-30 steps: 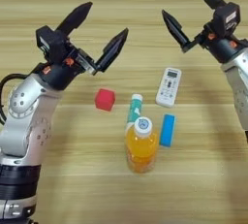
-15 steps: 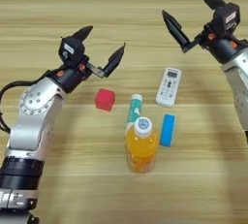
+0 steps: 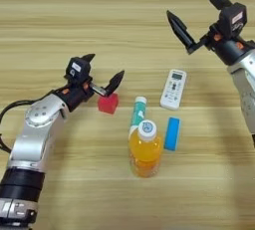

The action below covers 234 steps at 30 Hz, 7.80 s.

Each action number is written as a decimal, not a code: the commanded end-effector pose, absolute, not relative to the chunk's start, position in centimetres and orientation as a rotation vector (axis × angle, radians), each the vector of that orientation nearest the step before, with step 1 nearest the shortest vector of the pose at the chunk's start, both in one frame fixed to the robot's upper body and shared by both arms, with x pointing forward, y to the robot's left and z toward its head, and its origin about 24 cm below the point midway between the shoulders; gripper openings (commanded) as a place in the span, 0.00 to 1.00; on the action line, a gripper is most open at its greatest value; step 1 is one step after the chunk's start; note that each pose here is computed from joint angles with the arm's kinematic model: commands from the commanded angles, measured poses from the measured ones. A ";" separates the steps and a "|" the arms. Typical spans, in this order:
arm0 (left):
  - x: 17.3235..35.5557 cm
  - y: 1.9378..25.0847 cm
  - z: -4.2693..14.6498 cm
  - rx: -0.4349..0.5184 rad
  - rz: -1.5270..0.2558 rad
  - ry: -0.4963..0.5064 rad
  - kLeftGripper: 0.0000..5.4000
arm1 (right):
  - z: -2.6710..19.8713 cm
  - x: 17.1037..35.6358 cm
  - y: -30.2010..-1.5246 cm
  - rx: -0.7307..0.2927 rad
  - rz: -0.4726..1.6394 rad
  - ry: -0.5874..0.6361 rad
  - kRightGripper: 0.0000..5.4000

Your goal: Move the objects on the table

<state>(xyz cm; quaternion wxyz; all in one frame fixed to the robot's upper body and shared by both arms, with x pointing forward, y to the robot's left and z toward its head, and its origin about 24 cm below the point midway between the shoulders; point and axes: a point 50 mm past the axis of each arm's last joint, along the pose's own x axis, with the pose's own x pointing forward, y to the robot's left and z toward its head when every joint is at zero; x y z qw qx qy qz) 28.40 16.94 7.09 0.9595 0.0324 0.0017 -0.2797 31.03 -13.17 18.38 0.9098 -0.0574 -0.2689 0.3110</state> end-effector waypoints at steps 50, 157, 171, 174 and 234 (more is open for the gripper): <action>25.5 17.0 1.2 0.069 -0.553 0.269 0.46 | 18.9 30.7 -12.7 -0.093 0.646 -0.577 1.00; 26.7 13.4 6.8 0.304 -1.231 0.036 0.42 | 8.6 30.1 -10.2 -0.404 1.505 -0.035 1.00; 26.6 13.2 6.8 0.301 -1.236 0.029 0.42 | 8.3 30.3 -9.8 -0.430 1.528 -0.017 0.83; 26.5 13.2 6.8 0.302 -1.239 0.028 0.42 | 8.3 30.2 -9.7 -0.435 1.536 -0.013 0.76; 26.4 12.9 8.5 0.208 -1.239 -0.117 0.95 | 8.1 30.4 -9.1 -0.438 1.540 -0.036 0.43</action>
